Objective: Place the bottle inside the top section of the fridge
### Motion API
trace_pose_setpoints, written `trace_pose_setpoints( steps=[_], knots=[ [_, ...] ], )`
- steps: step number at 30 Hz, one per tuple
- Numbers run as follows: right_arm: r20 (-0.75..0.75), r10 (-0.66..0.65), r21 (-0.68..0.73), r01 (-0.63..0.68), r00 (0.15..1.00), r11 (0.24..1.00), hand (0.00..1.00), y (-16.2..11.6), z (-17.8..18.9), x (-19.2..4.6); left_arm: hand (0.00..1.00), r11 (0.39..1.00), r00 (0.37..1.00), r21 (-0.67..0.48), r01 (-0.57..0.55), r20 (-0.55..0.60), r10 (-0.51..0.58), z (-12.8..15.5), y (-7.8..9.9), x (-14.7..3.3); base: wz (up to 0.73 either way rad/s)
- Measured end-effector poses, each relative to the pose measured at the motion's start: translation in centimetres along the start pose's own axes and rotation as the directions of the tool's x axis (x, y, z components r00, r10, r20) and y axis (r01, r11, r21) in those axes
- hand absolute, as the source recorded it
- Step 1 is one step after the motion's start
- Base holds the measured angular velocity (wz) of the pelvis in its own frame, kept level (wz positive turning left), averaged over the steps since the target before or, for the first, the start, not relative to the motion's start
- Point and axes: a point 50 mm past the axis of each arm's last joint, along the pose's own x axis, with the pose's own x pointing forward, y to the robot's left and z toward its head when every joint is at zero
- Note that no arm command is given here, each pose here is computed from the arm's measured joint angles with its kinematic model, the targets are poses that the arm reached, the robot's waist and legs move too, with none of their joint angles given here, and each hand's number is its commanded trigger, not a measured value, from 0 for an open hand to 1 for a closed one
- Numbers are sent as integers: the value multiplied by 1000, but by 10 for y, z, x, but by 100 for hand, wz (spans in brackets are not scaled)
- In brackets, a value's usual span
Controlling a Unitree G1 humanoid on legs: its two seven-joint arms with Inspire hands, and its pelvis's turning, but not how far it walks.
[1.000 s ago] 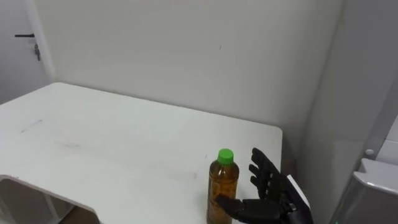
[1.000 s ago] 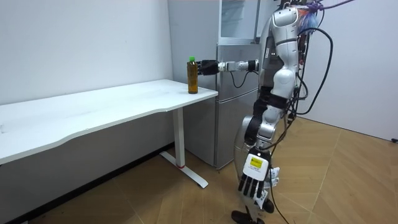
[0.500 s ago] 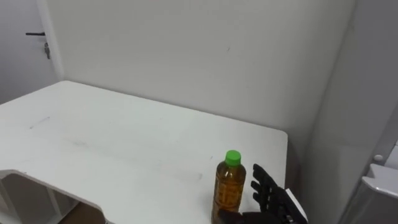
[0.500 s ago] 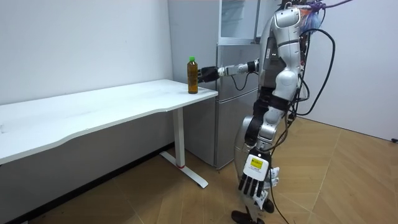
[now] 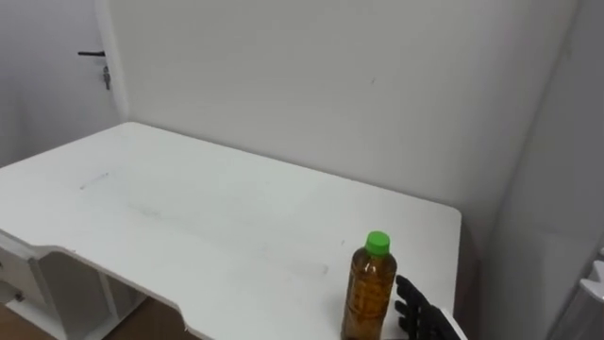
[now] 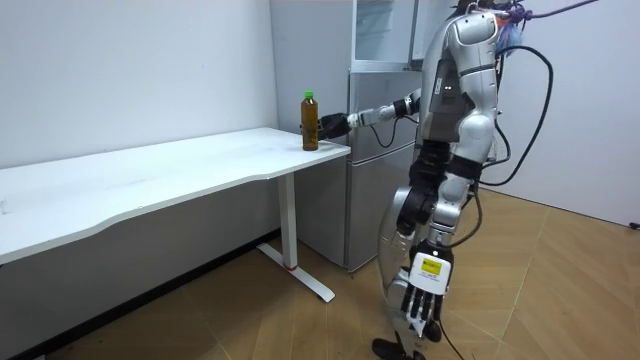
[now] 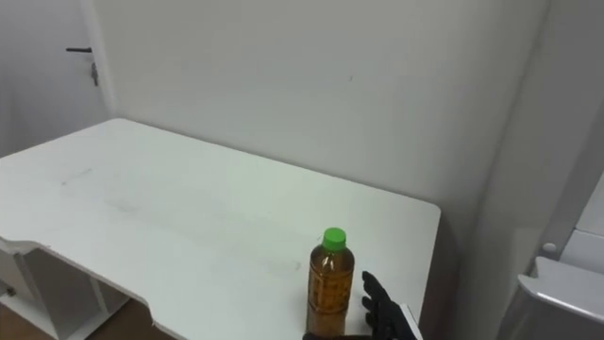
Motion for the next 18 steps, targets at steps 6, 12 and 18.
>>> trace_pose_setpoints(
  steps=[6,12,18],
  knots=[
    [3,-27,-13,27,1000,1000,0,-3,0,0,0,1000,1000,-13,4,-18,-4,-7,-1,-1,7],
    [-2,-45,-20,45,999,999,0,-5,2,5,0,1000,1000,-22,3,-31,-4,-13,-2,-2,4],
    [-1,-54,-22,54,999,998,0,-5,3,6,0,1000,999,-22,3,-33,-4,-14,-2,-2,5]
  ],
)
